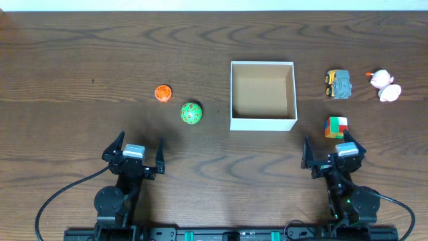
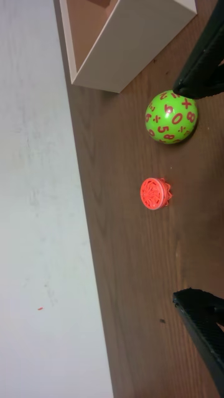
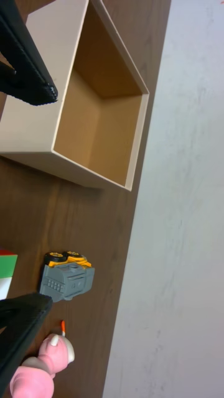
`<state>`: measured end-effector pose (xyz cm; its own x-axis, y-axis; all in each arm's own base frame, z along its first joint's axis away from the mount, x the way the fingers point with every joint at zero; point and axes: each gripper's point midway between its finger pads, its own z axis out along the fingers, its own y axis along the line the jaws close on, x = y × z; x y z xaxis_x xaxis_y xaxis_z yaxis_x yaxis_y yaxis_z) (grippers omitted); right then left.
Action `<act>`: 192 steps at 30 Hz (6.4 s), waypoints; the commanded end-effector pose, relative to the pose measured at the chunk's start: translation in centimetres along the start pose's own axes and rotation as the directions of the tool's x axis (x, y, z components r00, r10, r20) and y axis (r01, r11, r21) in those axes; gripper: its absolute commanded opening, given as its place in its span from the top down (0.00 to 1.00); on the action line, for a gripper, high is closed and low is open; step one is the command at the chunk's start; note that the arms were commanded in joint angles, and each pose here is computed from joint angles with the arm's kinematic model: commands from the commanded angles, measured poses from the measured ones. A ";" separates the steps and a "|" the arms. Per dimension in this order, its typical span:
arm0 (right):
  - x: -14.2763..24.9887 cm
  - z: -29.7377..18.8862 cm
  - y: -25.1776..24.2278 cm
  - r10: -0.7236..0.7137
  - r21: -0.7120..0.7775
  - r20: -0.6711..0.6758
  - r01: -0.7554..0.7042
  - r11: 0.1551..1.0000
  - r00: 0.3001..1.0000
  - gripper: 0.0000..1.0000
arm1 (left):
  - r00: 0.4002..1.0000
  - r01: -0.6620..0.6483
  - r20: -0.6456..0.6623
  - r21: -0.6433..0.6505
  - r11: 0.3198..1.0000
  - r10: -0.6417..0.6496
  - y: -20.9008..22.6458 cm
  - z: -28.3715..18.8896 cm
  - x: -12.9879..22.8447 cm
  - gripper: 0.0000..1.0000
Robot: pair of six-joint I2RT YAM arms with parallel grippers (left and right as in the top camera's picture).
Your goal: Pack container
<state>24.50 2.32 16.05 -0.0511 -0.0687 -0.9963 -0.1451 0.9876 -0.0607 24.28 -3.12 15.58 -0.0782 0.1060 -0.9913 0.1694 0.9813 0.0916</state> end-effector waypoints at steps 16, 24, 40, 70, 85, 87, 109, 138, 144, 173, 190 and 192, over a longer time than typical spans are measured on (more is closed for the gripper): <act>0.1 0.0 -0.4 -0.012 0.017 -0.004 0.012 1.000 1.000 0.01 | 0.999 -0.003 -0.046 0.009 1.000 0.003 -0.2 0.1 1.6 0.02; 0.1 0.0 -0.4 -0.012 0.017 -0.003 0.012 1.000 1.000 0.01 | 0.999 -0.003 -0.046 0.009 1.000 0.003 -0.2 0.1 1.6 0.02; 0.1 0.0 -0.4 -0.012 0.017 -0.004 0.012 1.000 1.000 0.01 | 0.999 -0.003 -0.046 0.009 1.000 0.003 -0.2 0.1 1.6 0.02; 0.1 0.0 -0.4 -0.012 0.017 -0.004 0.012 1.000 1.000 0.01 | 0.999 -0.003 -0.046 0.009 1.000 0.003 -0.2 0.1 1.6 0.02; 0.1 0.0 -0.4 -0.012 0.017 -0.004 0.012 1.000 1.000 0.01 | 0.999 -0.003 -0.046 0.009 1.000 0.003 -0.2 0.1 1.6 0.02; 0.1 0.0 -0.4 -0.012 0.017 -0.004 0.012 1.000 1.000 0.01 | 0.999 -0.003 -0.046 0.009 1.000 0.003 -0.2 0.1 1.6 0.02; -2.8 -0.5 1.7 0.105 -0.115 0.062 -0.098 0.989 0.992 0.01 | 0.999 -0.003 -0.046 0.009 1.000 0.003 -0.2 0.1 1.6 0.02; -14.0 10.4 -11.3 0.110 0.127 -0.705 -0.028 0.992 0.701 0.01 | 0.999 -0.003 -0.046 0.009 1.000 0.003 -0.2 0.1 1.6 0.02; -8.7 10.1 -11.6 0.162 0.137 -0.858 -0.085 0.987 0.488 0.01 | 0.999 -0.003 -0.046 0.008 1.000 0.004 -0.2 0.1 1.6 0.02; 5.6 8.1 -10.8 0.338 0.335 -0.939 -0.051 0.941 0.061 0.01 | 0.999 -0.003 -0.046 0.008 1.000 0.003 -0.2 0.1 1.6 0.02; 11.4 7.3 -11.1 0.363 0.362 -0.927 -0.026 0.932 0.091 0.01 | 0.999 -0.003 -0.046 0.009 1.000 0.003 -0.2 0.1 1.6 0.02; 11.8 7.5 -11.2 0.367 0.366 -0.924 -0.027 0.930 0.105 0.01 | 0.999 -0.003 -0.046 0.009 1.000 0.003 -0.2 0.1 1.6 0.02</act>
<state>33.10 -7.80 4.25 -0.9792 0.1972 -0.0484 0.1991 0.9793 -0.0371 24.28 -3.12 15.58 -0.0782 0.1060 -0.9913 0.1694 0.9813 0.0916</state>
